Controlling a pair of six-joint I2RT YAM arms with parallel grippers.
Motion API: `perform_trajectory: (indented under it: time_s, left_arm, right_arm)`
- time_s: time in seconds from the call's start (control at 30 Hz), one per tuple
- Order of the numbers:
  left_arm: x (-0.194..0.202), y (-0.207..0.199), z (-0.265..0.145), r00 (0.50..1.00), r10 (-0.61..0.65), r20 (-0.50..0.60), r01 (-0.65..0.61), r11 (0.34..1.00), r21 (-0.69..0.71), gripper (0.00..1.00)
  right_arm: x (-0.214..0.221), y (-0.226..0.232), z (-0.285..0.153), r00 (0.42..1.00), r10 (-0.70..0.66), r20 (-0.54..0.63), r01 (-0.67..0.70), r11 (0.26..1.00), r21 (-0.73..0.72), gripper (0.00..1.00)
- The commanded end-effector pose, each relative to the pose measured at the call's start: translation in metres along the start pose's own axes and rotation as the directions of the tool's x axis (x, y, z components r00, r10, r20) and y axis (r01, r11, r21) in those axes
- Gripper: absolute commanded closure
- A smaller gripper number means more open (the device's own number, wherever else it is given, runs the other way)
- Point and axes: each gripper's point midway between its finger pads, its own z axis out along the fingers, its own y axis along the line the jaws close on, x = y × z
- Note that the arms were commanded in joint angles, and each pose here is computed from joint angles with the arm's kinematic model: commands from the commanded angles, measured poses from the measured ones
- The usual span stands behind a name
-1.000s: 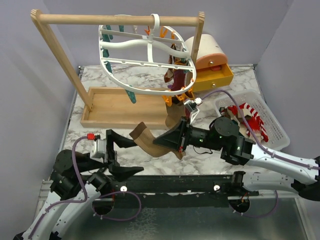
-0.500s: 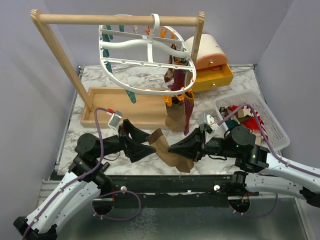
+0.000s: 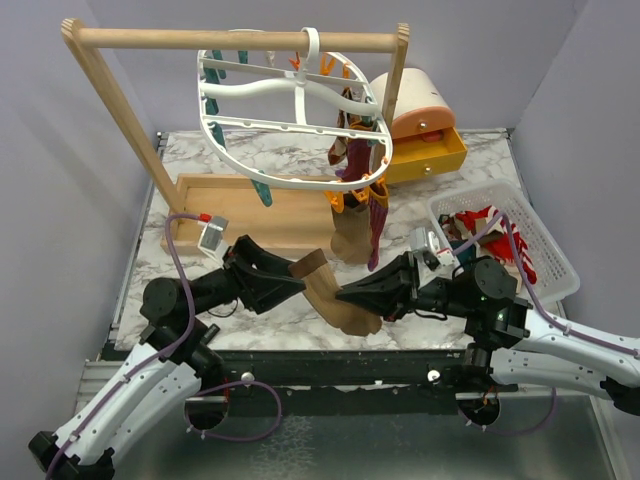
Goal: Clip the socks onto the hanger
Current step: Pick up the sock from the bin.
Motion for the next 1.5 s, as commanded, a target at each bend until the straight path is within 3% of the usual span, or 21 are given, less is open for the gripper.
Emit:
perform_trajectory:
  time_s: [0.0, 0.03, 0.13, 0.2, 0.47, 0.8, 0.9, 1.03, 1.3, 1.33, 1.4, 1.47]
  left_arm:
    - [0.001, 0.008, 0.001, 1.0, -0.023, 0.019, 0.024, 1.0, -0.013, 0.43]
    - [0.002, 0.009, 0.001, 0.999, -0.029, 0.017, 0.029, 0.999, -0.015, 0.42]
    - [0.005, 0.014, 0.002, 0.999, -0.049, 0.01, 0.049, 0.998, -0.028, 0.25]
    - [0.005, 0.017, 0.003, 0.998, -0.059, 0.008, 0.059, 0.998, -0.035, 0.24]
    - [-0.008, 0.006, 0.013, 0.998, -0.055, 0.018, 0.055, 0.998, 0.005, 0.61]
    - [-0.02, 0.001, 0.016, 0.997, -0.051, 0.06, 0.05, 0.999, 0.013, 0.54]
    - [-0.021, -0.003, 0.017, 0.997, -0.049, 0.058, 0.047, 0.999, 0.025, 0.63]
    - [-0.019, -0.006, 0.016, 0.998, -0.041, 0.047, 0.039, 0.998, 0.043, 0.85]
    - [-0.015, -0.005, 0.013, 0.999, -0.019, 0.043, 0.017, 0.999, 0.046, 1.0]
    - [-0.016, -0.006, 0.011, 0.999, 0.003, 0.052, -0.006, 0.999, 0.048, 1.0]
    - [-0.021, -0.011, 0.007, 0.992, 0.096, 0.081, -0.101, 0.993, 0.053, 1.0]
    - [-0.024, -0.009, 0.003, 0.967, 0.238, 0.095, -0.241, 0.97, 0.018, 1.0]
  right_arm:
    - [-0.018, 0.006, 0.001, 0.996, -0.002, 0.084, 0.004, 1.0, -0.02, 1.0]
    - [-0.02, 0.006, 0.001, 0.996, -0.003, 0.091, 0.005, 1.0, -0.021, 0.99]
    - [-0.022, 0.006, 0.0, 0.994, -0.003, 0.11, 0.005, 1.0, -0.019, 0.99]
    - [-0.021, 0.006, 0.001, 0.994, -0.002, 0.11, 0.004, 1.0, -0.024, 0.99]
    - [-0.012, 0.005, 0.002, 0.995, 0.013, 0.1, -0.011, 1.0, -0.024, 0.99]
    - [-0.009, 0.005, 0.002, 0.995, 0.032, 0.098, -0.029, 0.999, -0.032, 0.99]
    - [-0.008, 0.005, 0.002, 0.995, 0.032, 0.098, -0.03, 0.999, -0.03, 0.99]
    - [-0.007, 0.006, 0.002, 0.994, 0.038, 0.099, -0.035, 0.999, -0.033, 0.99]
    - [-0.006, 0.004, 0.003, 0.994, 0.059, 0.089, -0.057, 0.998, -0.023, 0.99]
    - [-0.005, 0.003, 0.003, 0.994, 0.075, 0.076, -0.075, 0.997, -0.011, 0.87]
    - [0.0, -0.005, 0.004, 0.994, 0.103, 0.022, -0.104, 0.993, 0.05, 0.53]
    - [-0.001, -0.016, 0.002, 0.992, 0.126, -0.022, -0.122, 0.984, 0.132, 0.36]
